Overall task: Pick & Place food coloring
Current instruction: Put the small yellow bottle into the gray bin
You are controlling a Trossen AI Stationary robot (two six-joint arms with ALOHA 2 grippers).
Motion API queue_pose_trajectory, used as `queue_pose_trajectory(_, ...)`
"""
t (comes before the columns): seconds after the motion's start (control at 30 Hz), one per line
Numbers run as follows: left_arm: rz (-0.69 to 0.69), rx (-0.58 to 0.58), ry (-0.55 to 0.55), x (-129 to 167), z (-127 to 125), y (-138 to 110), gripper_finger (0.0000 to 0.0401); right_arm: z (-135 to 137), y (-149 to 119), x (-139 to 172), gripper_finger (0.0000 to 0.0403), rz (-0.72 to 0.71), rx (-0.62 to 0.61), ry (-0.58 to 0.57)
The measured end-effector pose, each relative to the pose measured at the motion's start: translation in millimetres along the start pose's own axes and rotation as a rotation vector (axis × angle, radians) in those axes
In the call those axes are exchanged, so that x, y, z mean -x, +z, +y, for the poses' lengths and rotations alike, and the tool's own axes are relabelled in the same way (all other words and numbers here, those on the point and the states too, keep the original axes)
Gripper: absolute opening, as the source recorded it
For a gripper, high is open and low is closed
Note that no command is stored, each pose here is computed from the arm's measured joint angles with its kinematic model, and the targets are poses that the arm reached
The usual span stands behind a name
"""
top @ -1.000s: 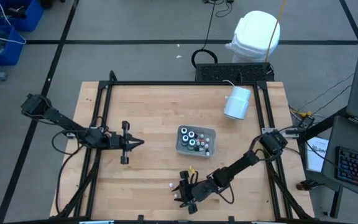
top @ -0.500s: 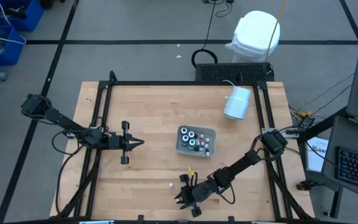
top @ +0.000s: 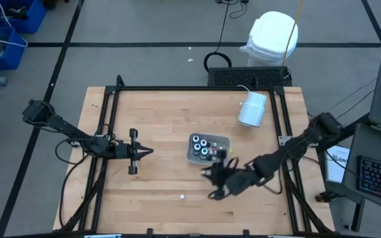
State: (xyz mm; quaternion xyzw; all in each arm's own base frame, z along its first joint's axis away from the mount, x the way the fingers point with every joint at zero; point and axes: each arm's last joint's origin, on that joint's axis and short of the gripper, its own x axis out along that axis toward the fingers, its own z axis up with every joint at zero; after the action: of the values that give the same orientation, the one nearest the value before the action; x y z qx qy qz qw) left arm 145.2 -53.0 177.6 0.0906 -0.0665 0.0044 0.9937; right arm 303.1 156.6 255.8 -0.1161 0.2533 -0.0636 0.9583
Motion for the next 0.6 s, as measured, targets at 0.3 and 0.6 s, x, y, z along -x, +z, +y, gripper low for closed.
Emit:
queue_pose_trajectory(0.3, 0.002, -0.023, 0.0, 0, 0, 0, 0.0024, -61, -70, 3, 0.0055, -0.004, -0.221, -0.165)
queue_pose_trajectory(0.6, 0.002, -0.019, 0.0, 0, 0, 0, 0.0024, -86, -114, -15, 0.0056, 0.064, -0.359, -0.23)
